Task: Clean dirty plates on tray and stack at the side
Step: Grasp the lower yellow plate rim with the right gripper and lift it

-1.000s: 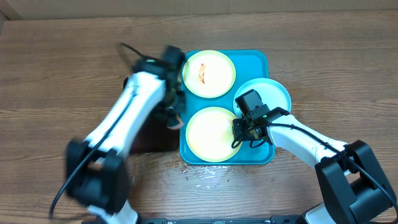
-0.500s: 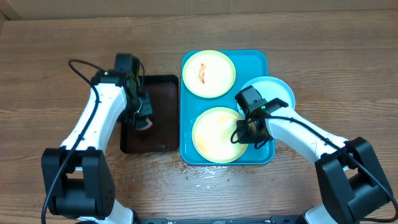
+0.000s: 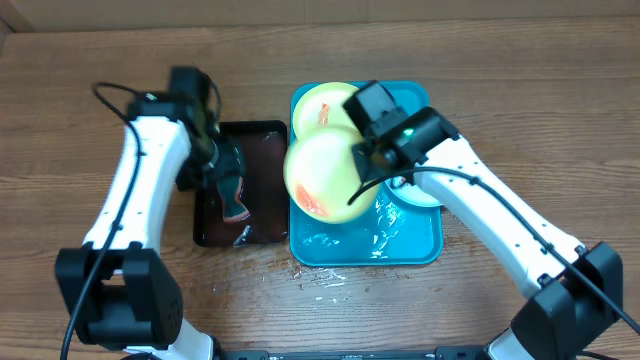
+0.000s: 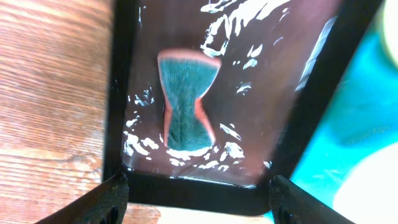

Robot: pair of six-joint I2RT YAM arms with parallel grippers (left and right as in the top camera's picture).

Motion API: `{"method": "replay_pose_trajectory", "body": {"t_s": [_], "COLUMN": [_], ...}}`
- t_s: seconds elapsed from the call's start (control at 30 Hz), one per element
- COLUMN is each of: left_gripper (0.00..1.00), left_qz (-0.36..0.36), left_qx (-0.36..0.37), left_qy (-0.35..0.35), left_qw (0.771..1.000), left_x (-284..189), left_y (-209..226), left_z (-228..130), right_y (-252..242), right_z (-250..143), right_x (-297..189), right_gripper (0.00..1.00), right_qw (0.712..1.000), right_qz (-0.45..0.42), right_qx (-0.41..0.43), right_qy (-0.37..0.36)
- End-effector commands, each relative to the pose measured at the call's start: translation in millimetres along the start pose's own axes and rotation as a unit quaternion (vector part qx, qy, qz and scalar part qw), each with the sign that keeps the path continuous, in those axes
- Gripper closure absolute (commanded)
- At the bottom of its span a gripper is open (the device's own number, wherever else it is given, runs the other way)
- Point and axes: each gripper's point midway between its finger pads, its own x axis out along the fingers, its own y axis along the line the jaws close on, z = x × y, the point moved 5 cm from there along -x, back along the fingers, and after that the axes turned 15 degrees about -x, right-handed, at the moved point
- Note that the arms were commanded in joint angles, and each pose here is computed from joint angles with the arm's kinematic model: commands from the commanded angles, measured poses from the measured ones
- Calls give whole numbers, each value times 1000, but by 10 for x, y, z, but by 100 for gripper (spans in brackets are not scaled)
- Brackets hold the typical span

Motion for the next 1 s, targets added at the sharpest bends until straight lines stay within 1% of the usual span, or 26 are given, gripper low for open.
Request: {"method": "replay_pose_trajectory", "body": {"t_s": [0.0,0.07,0.17,0.23,0.33,0.43,0.53,0.63,0.8,0.97], "left_gripper": [25,24,23,23,22,16,14,14,14,13], "left_qz": [-78,-112,-155,-175,-182,-180,-176,-165,-164,-164], "left_qx": [-4,-3,-3,-2,-8,-10,-15,-19,-20,-20], "left_qy": [-33,-40,-54,-64,-79,-82,-82,-88,-88,-88], "left_qw": [996,993,986,982,980,980,981,982,982,982], "left_x": [-531,-768,-1071,-1228,-1376,-1409,-1405,-1399,-1400,-1400], "left_y": [-71,-78,-67,-57,-1,35,69,107,121,121], "left_z": [179,230,288,316,348,353,363,383,389,389], "right_y": [119,224,357,434,580,674,790,908,1080,1249], "right_z": [331,488,670,749,813,800,771,725,654,600], "right_x": [-262,-288,-244,-169,-49,-78,-225,-350,-513,-593], "right_gripper": [96,96,96,96,96,96,96,96,96,96], "right_qw": [995,990,983,979,974,966,951,937,919,914], "right_qz": [-37,-50,-71,-84,-111,-158,-217,-258,-301,-305], "right_qx": [-39,-42,-42,-43,-49,-58,-60,-65,-78,-92], "right_qy": [-85,-126,-166,-179,-189,-194,-211,-224,-241,-253]}}
